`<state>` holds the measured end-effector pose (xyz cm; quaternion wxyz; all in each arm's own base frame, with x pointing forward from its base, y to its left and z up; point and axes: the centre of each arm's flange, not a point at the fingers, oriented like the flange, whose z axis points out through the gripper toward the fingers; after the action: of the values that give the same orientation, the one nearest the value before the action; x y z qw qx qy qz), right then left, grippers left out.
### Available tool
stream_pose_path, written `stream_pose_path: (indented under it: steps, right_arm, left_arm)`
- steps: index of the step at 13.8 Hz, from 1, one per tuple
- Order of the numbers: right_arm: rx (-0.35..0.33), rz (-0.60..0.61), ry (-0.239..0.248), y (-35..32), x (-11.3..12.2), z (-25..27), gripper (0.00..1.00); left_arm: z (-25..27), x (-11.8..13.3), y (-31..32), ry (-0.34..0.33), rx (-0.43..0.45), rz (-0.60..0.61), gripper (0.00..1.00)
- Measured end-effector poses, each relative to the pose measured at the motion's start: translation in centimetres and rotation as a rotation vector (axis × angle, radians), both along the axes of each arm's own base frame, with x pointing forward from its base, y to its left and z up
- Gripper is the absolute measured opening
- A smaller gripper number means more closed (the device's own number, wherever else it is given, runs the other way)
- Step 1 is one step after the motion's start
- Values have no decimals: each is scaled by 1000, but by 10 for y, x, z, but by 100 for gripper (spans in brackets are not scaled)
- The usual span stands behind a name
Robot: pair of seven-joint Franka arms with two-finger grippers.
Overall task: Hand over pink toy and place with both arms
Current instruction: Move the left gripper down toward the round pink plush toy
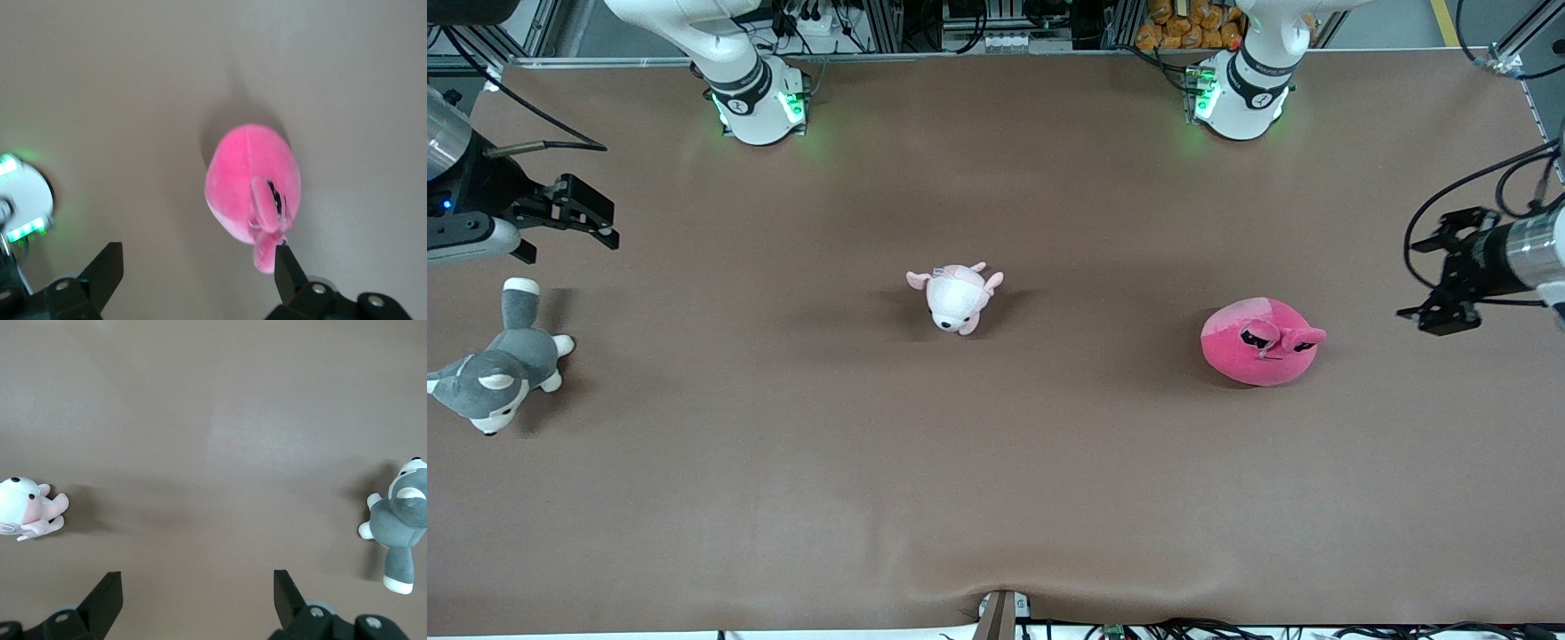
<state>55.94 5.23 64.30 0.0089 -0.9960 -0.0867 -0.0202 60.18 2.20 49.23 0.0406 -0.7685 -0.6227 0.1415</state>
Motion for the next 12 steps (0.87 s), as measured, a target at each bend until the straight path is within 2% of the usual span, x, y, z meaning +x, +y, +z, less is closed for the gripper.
stream_pose_path:
  steps: [6,12]
  right_arm:
    - [0,2,-1,1,0,0,100]
    - [0,6,-3,3,0,1,100]
  left_arm:
    - [-73,15,7,120,-93,114,100]
    - [-124,16,7,128,-126,155,100]
